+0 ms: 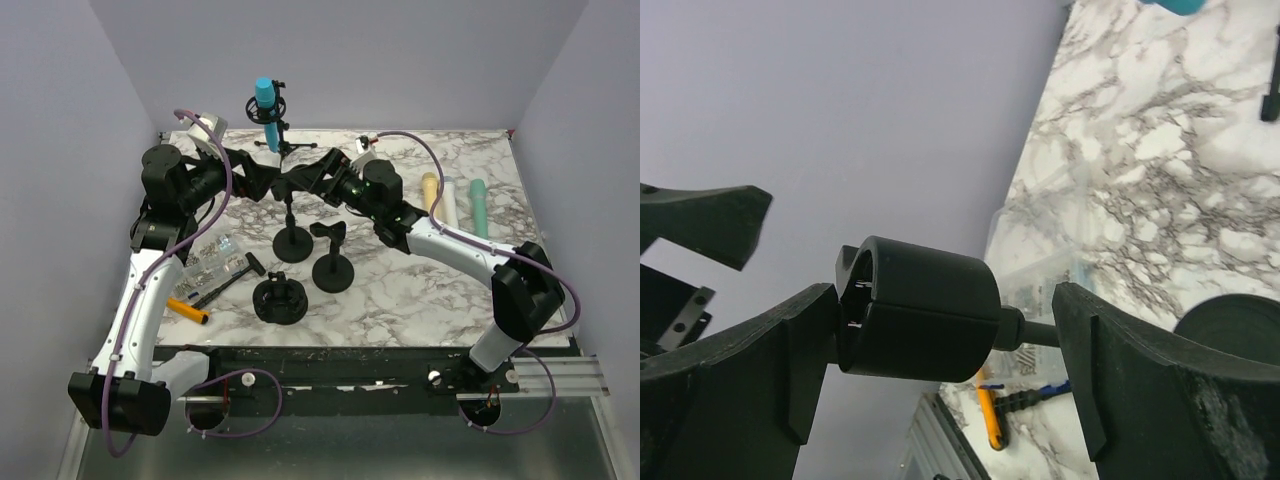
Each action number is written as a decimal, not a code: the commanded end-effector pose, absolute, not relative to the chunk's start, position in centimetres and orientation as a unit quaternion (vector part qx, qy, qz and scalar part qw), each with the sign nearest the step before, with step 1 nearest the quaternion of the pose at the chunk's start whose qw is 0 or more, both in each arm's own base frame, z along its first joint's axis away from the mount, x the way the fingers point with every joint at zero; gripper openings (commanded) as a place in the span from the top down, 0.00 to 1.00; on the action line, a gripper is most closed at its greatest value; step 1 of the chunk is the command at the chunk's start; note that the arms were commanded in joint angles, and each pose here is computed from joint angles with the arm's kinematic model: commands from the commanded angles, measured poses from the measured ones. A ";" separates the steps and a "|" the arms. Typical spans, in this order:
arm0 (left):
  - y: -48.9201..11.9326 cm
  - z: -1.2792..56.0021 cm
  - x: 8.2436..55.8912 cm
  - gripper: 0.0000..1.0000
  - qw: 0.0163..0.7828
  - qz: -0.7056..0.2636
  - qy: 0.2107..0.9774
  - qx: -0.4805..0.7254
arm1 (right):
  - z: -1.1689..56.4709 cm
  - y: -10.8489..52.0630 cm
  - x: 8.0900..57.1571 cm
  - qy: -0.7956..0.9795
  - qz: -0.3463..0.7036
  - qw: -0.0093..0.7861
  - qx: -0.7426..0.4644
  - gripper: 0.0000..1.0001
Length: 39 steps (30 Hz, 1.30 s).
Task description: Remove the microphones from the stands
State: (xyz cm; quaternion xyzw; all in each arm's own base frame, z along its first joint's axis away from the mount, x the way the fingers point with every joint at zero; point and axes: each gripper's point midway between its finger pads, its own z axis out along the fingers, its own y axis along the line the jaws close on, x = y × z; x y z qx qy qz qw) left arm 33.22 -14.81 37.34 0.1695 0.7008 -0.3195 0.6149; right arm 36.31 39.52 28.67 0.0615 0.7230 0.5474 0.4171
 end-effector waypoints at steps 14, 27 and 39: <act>-14.9 37.3 33.6 0.02 0.605 -0.344 0.701 0.159 | 12.2 37.0 34.7 0.859 0.380 0.342 0.038 0.02; -14.4 37.4 33.8 0.02 0.608 -0.344 0.699 0.150 | 12.5 37.0 35.2 0.864 0.358 0.353 0.013 0.00; -13.1 37.8 34.1 0.02 0.621 -0.333 0.697 0.133 | 22.3 39.0 35.7 0.808 0.443 0.387 0.015 0.00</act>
